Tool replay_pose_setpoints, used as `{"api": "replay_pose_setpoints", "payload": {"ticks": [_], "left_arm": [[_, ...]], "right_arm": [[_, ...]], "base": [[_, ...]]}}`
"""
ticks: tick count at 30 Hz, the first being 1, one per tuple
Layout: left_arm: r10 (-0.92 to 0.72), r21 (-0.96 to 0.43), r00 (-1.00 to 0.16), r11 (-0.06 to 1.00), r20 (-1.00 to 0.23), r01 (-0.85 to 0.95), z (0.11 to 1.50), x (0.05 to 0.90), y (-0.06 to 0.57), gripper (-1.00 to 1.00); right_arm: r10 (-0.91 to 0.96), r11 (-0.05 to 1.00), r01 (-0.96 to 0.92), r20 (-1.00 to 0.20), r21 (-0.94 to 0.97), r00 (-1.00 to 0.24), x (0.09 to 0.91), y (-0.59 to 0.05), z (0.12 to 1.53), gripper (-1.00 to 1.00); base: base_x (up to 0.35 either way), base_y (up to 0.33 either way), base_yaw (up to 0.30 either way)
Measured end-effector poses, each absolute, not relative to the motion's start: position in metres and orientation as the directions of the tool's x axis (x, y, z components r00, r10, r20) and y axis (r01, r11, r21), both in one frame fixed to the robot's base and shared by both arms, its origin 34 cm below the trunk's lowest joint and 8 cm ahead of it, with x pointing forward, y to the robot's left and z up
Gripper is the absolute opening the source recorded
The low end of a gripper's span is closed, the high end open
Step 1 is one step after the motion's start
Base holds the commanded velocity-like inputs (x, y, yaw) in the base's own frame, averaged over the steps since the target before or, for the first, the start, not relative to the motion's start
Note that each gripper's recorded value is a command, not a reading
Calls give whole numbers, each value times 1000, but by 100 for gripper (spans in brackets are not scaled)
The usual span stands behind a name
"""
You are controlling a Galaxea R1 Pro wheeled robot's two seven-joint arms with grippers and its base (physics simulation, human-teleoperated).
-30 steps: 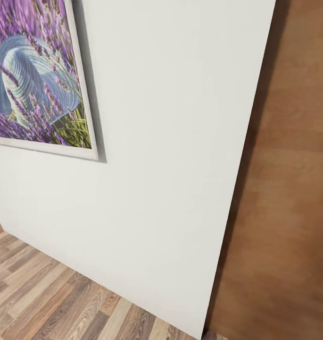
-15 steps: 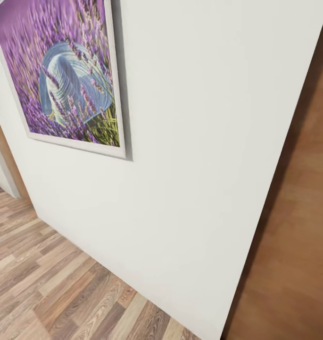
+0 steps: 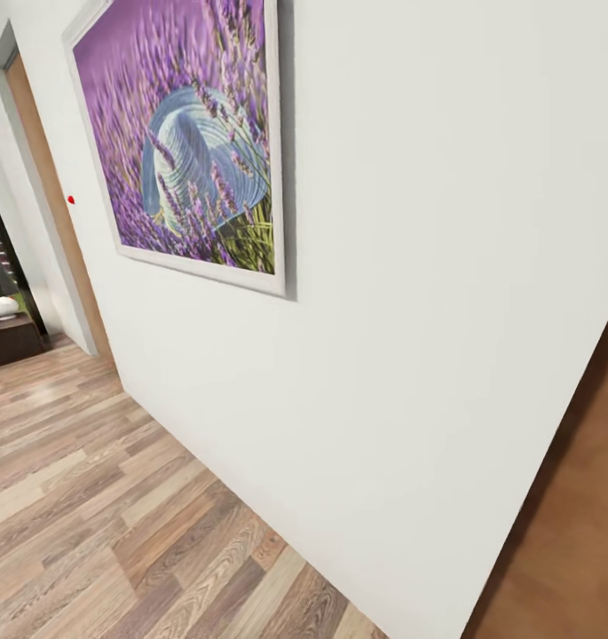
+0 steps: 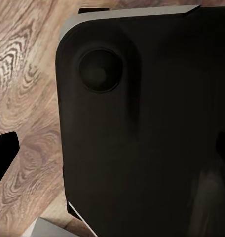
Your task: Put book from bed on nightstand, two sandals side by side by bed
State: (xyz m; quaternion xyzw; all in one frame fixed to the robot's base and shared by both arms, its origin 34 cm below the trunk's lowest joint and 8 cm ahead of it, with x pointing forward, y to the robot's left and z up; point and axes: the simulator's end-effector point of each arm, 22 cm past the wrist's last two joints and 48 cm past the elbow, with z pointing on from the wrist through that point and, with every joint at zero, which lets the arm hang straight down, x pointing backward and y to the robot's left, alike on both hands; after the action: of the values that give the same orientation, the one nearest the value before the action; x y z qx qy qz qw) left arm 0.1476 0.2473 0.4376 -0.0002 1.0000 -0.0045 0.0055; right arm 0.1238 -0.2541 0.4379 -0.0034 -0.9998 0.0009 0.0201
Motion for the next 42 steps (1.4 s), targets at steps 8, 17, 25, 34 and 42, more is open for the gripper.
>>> {"api": "replay_pose_setpoints", "payload": {"ticks": [8, 17, 25, 34, 42], "left_arm": [[2, -9, -1000, 1000, -20, 2, 438, 149, 247, 100], [2, -9, -1000, 1000, -21, 2, 438, 150, 247, 100], [1, -9, -1000, 1000, -23, 1, 438, 150, 247, 100], [2, -8, -999, 1000, -46, 2, 438, 155, 248, 100], [1, -8, -990, 1000, -140, 2, 440, 176, 248, 100]], "right_arm": [[8, 1000, 8, 40, -2, -999, 124, -254, 438, 100], [7, 1000, 7, 40, -3, -999, 124, -255, 438, 100], [7, 1000, 7, 40, -3, -999, 124, -255, 438, 100], [6, 1000, 6, 40, -3, -999, 124, -256, 438, 100], [6, 1000, 6, 40, -3, -999, 124, -255, 438, 100]], "base": [[0, 0, 294], [0, 0, 294], [0, 0, 294], [0, 0, 294], [0, 0, 294]]}}
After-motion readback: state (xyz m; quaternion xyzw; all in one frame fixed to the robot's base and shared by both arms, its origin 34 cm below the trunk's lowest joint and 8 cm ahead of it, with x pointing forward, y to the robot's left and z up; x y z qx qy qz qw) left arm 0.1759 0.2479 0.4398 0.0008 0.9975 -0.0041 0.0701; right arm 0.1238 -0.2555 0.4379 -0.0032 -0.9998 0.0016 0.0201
